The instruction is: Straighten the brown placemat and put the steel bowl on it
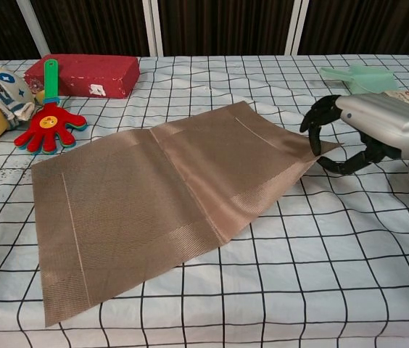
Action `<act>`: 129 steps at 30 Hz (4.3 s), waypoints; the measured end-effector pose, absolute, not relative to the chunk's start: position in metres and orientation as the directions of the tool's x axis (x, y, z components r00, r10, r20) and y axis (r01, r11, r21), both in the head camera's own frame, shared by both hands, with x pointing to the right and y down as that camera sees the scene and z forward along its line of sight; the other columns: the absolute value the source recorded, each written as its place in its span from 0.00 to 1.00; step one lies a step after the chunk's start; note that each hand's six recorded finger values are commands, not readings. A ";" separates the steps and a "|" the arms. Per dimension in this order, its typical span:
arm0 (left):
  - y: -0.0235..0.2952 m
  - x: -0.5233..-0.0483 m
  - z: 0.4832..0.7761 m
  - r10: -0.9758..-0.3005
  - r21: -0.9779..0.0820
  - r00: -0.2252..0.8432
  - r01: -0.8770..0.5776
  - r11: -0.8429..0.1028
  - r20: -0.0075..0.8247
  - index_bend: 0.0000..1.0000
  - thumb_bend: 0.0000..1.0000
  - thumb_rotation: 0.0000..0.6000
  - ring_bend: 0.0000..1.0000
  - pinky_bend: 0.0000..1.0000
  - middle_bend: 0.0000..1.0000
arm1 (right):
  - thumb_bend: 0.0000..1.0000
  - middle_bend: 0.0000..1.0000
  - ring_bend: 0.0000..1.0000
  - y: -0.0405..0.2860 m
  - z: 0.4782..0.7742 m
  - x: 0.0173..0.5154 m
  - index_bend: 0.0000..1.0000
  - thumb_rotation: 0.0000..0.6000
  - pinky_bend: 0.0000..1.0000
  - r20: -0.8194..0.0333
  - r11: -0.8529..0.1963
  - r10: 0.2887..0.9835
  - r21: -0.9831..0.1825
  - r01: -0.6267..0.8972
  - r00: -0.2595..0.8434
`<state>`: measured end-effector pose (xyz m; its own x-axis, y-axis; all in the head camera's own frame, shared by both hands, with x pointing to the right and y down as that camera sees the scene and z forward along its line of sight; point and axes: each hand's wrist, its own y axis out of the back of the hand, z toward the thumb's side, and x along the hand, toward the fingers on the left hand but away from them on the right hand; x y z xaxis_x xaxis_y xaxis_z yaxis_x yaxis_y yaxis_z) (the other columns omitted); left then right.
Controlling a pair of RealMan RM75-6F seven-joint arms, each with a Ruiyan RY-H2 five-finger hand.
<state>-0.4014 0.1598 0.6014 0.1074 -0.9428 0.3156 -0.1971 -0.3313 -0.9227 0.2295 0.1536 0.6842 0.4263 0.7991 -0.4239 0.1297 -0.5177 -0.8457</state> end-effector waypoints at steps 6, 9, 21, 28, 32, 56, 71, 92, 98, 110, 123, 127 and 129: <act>0.162 -0.400 0.601 -0.941 -0.922 0.118 -0.194 -0.335 0.317 0.04 0.04 1.00 0.00 0.00 0.00 | 0.41 0.27 0.11 0.175 0.668 0.250 0.64 1.00 0.19 -0.427 -0.505 0.827 -0.850 0.151 0.365; 0.163 -0.398 0.601 -0.940 -0.922 0.124 -0.193 -0.336 0.317 0.04 0.04 1.00 0.00 0.00 0.00 | 0.41 0.27 0.11 0.189 0.662 0.255 0.65 1.00 0.19 -0.435 -0.506 0.836 -0.847 0.163 0.335; 0.165 -0.398 0.600 -0.937 -0.918 0.136 -0.198 -0.344 0.321 0.04 0.04 1.00 0.00 0.00 0.00 | 0.43 0.28 0.11 0.233 0.656 0.245 0.67 1.00 0.19 -0.481 -0.543 0.818 -0.827 0.147 0.316; 0.166 -0.396 0.600 -0.936 -0.919 0.142 -0.190 -0.346 0.323 0.04 0.04 1.00 0.00 0.00 0.00 | 0.46 0.29 0.12 0.253 0.654 0.244 0.68 1.00 0.19 -0.491 -0.540 0.823 -0.832 0.129 0.285; 0.166 -0.397 0.600 -0.937 -0.919 0.139 -0.191 -0.344 0.322 0.04 0.04 1.00 0.00 0.00 0.00 | 0.46 0.29 0.12 0.262 0.654 0.238 0.68 1.00 0.19 -0.500 -0.544 0.822 -0.831 0.117 0.273; 0.167 -0.396 0.600 -0.936 -0.919 0.143 -0.192 -0.346 0.322 0.04 0.04 1.00 0.00 0.00 0.00 | 0.50 0.29 0.12 0.280 0.651 0.253 0.69 1.00 0.19 -0.559 -0.566 0.819 -0.824 0.023 0.130; 0.167 -0.396 0.599 -0.937 -0.919 0.145 -0.194 -0.343 0.319 0.04 0.04 1.00 0.00 0.00 0.00 | 0.50 0.29 0.12 0.289 0.655 0.233 0.69 1.00 0.19 -0.576 -0.589 0.802 -0.807 0.051 0.158; 0.162 -0.400 0.595 -0.945 -0.923 0.130 -0.213 -0.321 0.299 0.04 0.04 1.00 0.00 0.00 0.00 | 0.51 0.29 0.11 0.288 0.656 0.219 0.69 1.00 0.19 -0.569 -0.582 0.805 -0.812 0.039 0.166; 0.163 -0.400 0.595 -0.945 -0.923 0.129 -0.211 -0.321 0.299 0.04 0.04 1.00 0.00 0.00 0.00 | 0.51 0.29 0.12 0.286 0.653 0.233 0.69 1.00 0.19 -0.569 -0.577 0.811 -0.816 0.026 0.136; 0.163 -0.400 0.595 -0.946 -0.923 0.129 -0.211 -0.320 0.299 0.04 0.04 1.00 0.00 0.00 0.00 | 0.51 0.30 0.12 0.300 0.651 0.251 0.69 1.00 0.19 -0.593 -0.598 0.800 -0.800 0.042 0.087; 0.162 -0.401 0.593 -0.949 -0.925 0.127 -0.218 -0.312 0.290 0.04 0.04 1.00 0.00 0.00 0.00 | 0.51 0.30 0.12 0.310 0.653 0.239 0.69 1.00 0.19 -0.606 -0.616 0.787 -0.784 0.077 0.116; 0.159 -0.403 0.591 -0.955 -0.930 0.112 -0.221 -0.294 0.275 0.04 0.04 1.00 0.00 0.00 0.00 | 0.50 0.30 0.11 0.312 0.654 0.230 0.69 1.00 0.19 -0.605 -0.617 0.785 -0.782 0.083 0.134; 0.158 -0.405 0.590 -0.957 -0.931 0.103 -0.225 -0.289 0.272 0.04 0.04 1.00 0.00 0.00 0.00 | 0.51 0.30 0.11 0.312 0.655 0.227 0.69 1.00 0.19 -0.604 -0.617 0.785 -0.783 0.082 0.140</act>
